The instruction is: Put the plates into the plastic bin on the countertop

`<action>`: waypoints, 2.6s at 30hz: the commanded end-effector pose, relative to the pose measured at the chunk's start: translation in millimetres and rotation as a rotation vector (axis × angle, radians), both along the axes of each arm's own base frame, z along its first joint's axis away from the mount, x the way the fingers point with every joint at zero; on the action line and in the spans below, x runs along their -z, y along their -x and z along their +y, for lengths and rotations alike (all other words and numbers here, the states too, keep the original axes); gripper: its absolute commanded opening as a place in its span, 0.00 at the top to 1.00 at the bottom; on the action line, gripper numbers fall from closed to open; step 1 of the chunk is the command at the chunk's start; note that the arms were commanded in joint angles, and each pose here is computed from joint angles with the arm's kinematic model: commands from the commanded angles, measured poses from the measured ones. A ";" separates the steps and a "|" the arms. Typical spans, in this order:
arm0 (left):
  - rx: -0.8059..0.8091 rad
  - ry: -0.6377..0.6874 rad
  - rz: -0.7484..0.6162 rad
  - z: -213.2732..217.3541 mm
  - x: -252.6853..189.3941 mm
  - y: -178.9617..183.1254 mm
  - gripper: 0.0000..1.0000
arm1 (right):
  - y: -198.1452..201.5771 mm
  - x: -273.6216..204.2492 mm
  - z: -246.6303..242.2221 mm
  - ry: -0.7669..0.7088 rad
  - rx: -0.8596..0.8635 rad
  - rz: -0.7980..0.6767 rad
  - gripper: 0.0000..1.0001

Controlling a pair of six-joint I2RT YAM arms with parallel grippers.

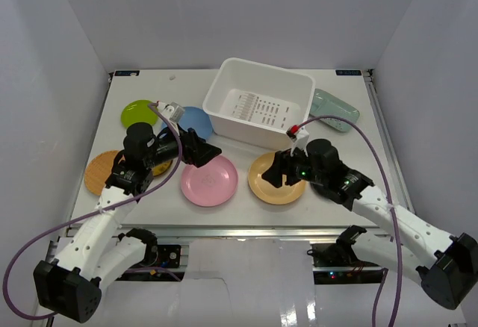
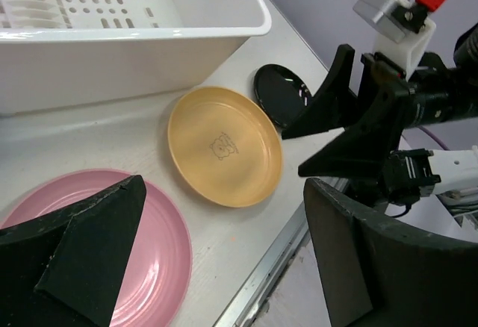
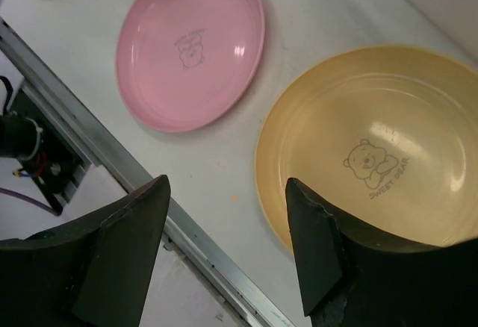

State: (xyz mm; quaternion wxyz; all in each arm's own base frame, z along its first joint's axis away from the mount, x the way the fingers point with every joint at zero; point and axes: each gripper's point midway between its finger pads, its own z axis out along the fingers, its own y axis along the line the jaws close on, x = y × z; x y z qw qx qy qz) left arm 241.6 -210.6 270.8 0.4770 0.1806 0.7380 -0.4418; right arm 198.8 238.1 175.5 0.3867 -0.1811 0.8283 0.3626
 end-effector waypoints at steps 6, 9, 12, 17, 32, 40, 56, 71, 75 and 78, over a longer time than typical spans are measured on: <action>-0.192 -0.083 0.023 24.4 19.2 -18.2 0.02 | -6.8 39.8 6.6 0.400 -0.006 -0.093 0.31; -0.237 -0.094 0.058 29.5 25.3 -20.6 0.02 | -10.0 54.0 7.1 0.461 0.003 -0.094 0.34; -0.306 -0.130 0.090 40.5 33.5 -21.7 0.02 | -11.8 62.9 8.6 0.491 0.001 -0.094 0.35; -0.385 -0.195 0.149 57.6 58.2 -18.5 0.02 | -9.3 79.7 15.3 0.560 -0.047 -0.087 0.37; -0.448 -0.231 0.143 68.3 68.4 -24.8 0.04 | 1.6 128.3 47.8 0.681 -0.164 -0.059 0.58; -0.443 -0.225 0.141 67.3 66.2 -24.7 0.05 | 12.4 108.5 46.5 0.697 -0.157 -0.077 0.92; -0.498 -0.219 0.105 76.6 53.6 -25.8 0.05 | 31.5 -219.7 115.9 0.126 -0.238 -0.479 0.92; -0.471 -0.207 0.071 70.1 46.1 -17.3 0.05 | -217.1 -148.2 124.7 0.293 -0.072 -0.445 0.92; -0.468 -0.209 0.067 68.7 45.1 -16.7 0.05 | -229.0 -89.7 118.9 0.368 -0.032 -0.379 0.92; -0.464 -0.211 0.069 68.0 46.1 -15.6 0.05 | -239.7 -50.4 109.1 0.413 -0.015 -0.312 0.92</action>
